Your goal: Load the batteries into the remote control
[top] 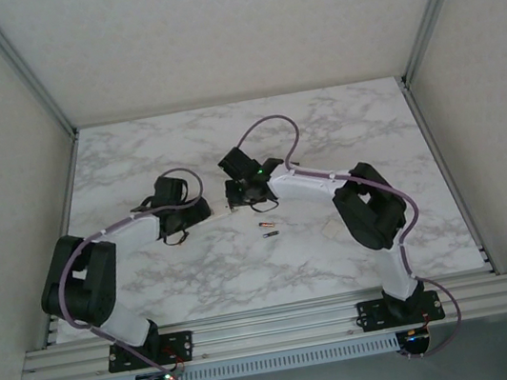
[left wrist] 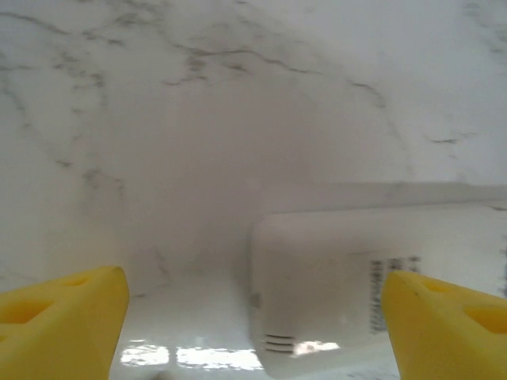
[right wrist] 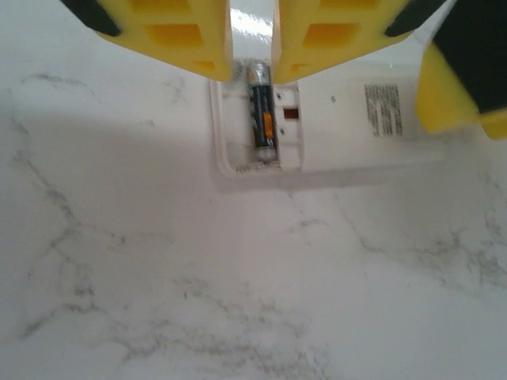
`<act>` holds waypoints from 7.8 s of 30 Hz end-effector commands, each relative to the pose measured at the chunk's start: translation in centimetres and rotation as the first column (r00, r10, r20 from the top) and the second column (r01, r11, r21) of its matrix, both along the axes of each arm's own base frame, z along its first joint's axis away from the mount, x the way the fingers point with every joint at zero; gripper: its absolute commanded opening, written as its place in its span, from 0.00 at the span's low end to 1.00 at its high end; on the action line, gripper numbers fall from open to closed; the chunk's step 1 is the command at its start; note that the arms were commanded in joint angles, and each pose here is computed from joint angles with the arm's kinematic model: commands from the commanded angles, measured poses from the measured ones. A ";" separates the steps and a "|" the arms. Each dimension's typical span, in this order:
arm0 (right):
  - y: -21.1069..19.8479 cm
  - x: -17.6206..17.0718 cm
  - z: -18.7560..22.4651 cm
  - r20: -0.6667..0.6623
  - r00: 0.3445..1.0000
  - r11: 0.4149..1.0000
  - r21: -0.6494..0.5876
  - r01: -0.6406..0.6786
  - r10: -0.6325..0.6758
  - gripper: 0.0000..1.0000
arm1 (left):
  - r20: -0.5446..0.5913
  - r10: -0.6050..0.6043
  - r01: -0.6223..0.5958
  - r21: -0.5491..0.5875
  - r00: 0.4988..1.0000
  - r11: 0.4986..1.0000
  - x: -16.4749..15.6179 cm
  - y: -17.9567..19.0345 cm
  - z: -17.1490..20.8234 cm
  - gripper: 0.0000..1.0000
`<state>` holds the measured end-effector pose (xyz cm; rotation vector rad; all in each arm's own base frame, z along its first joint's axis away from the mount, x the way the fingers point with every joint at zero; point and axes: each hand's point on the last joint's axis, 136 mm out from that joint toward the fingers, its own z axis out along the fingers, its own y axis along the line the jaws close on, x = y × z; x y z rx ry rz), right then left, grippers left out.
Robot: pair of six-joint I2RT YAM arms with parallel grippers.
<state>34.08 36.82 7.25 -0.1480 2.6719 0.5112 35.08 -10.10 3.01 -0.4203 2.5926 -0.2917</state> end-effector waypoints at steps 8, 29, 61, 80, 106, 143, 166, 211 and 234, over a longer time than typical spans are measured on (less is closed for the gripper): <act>-3.2 -2.5 4.8 0.060 0.998 0.999 0.033 -0.005 0.003 0.32 | 0.153 0.188 -0.201 0.069 0.970 0.977 -2.1 5.2 4.1 0.85; -3.3 -3.2 5.3 0.044 0.999 0.998 0.056 -0.016 0.013 0.35 | -0.112 -0.007 0.022 0.131 0.994 0.991 -5.1 2.4 -0.7 0.60; -12.2 -3.1 9.6 0.130 0.966 0.970 0.121 0.209 -0.224 0.41 | -0.226 0.648 -0.681 -0.356 0.727 0.640 -6.1 -6.9 4.2 0.03; -15.1 -4.9 9.9 0.147 0.956 0.965 0.100 0.241 -0.254 0.45 | -0.332 0.767 -0.833 -0.292 0.549 0.470 -6.6 -12.2 -0.3 0.28; -5.8 -9.0 1.4 -0.522 0.446 0.516 0.013 0.856 -0.727 0.44 | 0.579 -0.381 0.250 0.296 0.720 0.922 -4.3 -4.7 27.7 0.87; -2.2 -8.5 -6.2 -0.521 0.250 0.420 -0.238 0.876 -0.816 0.19 | 0.534 -0.423 0.241 0.379 0.732 0.894 -5.0 -3.0 22.1 1.00; -2.9 -4.1 3.2 -0.249 0.799 0.797 0.137 0.588 -0.547 0.11 | 0.543 -0.008 0.055 -0.070 0.840 0.996 -5.6 -0.1 22.2 0.99; 2.1 2.5 -3.5 0.040 0.980 0.969 -0.159 -0.188 0.197 0.00 | -0.059 0.002 -0.017 -0.266 0.998 0.964 0.4 -1.8 1.2 0.79; 1.5 2.4 -1.4 -0.022 0.989 0.974 -0.173 -0.148 0.147 0.28 | -0.062 0.023 -0.035 -0.213 0.998 0.976 0.5 -0.9 1.0 0.78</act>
